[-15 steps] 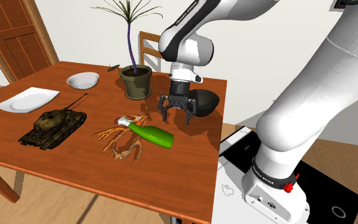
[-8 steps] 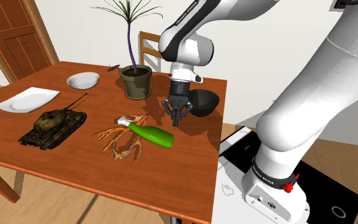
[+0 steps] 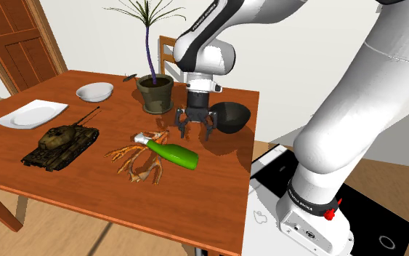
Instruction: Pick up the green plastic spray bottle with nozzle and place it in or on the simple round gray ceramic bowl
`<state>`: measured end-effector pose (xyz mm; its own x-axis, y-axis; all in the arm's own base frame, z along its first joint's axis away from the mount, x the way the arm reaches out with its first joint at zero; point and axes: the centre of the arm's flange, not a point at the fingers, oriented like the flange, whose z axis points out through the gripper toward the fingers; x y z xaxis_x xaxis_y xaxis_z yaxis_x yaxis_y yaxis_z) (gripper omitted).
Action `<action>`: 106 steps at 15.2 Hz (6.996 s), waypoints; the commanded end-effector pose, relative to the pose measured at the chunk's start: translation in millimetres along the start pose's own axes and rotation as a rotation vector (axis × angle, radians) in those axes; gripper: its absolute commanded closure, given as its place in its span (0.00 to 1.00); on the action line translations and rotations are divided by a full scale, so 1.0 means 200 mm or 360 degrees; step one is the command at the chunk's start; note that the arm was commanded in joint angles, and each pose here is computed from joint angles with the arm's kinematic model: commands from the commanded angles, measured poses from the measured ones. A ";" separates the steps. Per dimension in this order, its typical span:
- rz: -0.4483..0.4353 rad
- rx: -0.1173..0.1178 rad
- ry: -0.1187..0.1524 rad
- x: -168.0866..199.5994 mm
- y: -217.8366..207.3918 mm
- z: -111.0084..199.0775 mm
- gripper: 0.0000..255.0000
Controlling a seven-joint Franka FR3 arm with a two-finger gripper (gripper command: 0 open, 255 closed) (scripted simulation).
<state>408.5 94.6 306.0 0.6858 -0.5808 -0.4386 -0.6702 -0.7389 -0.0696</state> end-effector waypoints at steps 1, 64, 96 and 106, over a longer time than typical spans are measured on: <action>-0.0337 -0.0035 0.0089 0.01 -0.13 0.01 0.00; -0.1924 -0.0203 0.0528 -0.55 -0.71 -0.39 1.00; -0.1924 -0.0203 0.0528 0.39 0.46 -1.10 1.00; -0.1924 -0.0203 0.0528 0.50 0.48 -0.87 1.00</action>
<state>463.4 -92.6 417.4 0.8910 0.4446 0.0917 0.4539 -0.8739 -0.1738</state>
